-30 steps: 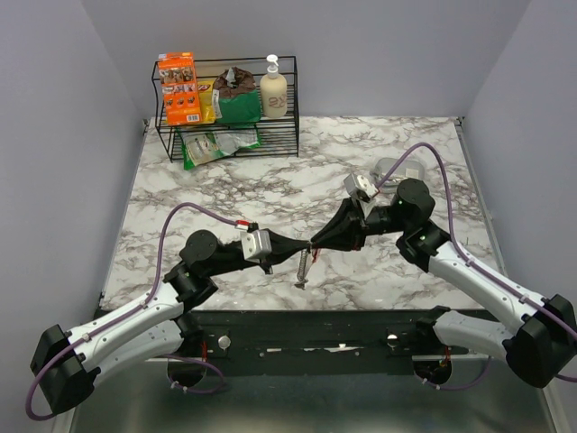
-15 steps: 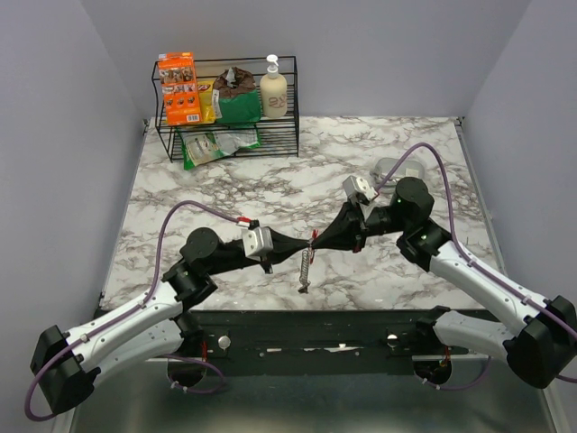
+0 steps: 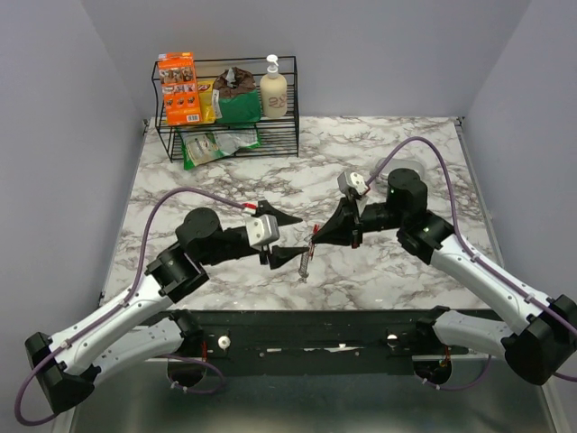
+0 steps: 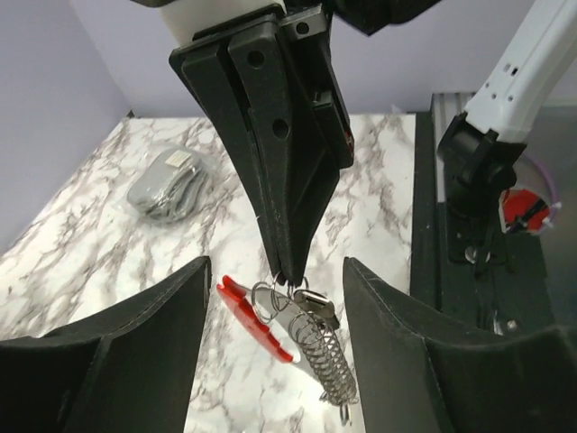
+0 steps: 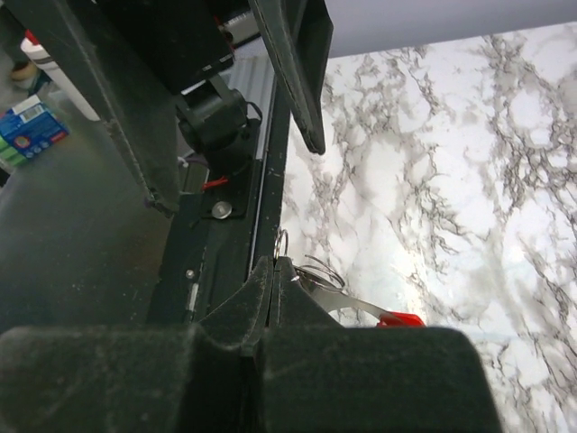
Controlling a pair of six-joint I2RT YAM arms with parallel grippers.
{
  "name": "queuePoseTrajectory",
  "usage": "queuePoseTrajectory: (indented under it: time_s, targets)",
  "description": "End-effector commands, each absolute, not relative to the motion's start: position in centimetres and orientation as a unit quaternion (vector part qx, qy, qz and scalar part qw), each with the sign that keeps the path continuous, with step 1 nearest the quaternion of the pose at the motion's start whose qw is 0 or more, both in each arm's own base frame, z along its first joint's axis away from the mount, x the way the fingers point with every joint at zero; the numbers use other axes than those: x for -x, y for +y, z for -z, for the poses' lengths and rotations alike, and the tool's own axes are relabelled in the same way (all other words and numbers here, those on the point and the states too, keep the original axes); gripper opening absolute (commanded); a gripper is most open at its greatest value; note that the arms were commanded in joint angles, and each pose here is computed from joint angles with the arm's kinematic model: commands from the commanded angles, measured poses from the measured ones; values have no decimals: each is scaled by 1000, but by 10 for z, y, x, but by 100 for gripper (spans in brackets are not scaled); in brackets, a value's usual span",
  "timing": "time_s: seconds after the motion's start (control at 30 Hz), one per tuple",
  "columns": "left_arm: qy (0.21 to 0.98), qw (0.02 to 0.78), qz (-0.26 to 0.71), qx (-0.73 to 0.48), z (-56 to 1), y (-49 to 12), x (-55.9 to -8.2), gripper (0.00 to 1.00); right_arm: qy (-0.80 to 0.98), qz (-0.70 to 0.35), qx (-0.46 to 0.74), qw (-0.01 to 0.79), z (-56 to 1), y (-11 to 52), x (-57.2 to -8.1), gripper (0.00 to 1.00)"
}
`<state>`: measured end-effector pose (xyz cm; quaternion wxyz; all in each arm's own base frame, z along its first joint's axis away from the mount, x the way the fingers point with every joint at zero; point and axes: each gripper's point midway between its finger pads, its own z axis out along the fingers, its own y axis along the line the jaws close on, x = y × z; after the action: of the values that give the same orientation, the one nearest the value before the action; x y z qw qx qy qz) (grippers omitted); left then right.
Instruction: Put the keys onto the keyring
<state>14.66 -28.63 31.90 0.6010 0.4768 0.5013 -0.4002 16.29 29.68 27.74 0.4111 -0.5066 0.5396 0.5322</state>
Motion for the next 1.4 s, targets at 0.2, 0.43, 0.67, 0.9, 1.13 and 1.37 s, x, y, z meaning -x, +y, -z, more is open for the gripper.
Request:
queuePoseTrajectory:
  time_s: [0.2, 0.43, 0.67, 0.9, 1.13, 1.37]
  targets:
    - [587, 473, 328, -569, -276, -283, -153, 68, 608, -457, 508, 404, -254, 287, -183, 1]
    - [596, 442, 313, -593, -261, -291, -162, 65, 636, -450, 500, 378, -231, 286, -185, 0]
    - [593, 431, 307, -607, -256, -302, -171, 59, 634, -451, 502, 379, -230, 286, -182, 0]
    - [591, 422, 304, -617, -252, -309, -177, 39, 632, -453, 503, 378, -229, 285, -180, 0]
    - [591, 409, 301, -627, -247, -310, -177, 33, 626, -455, 504, 383, -232, 285, -178, 0]
    - [585, 405, 310, -631, -245, -313, -175, 22, 625, -454, 504, 386, -233, 285, -178, 0]
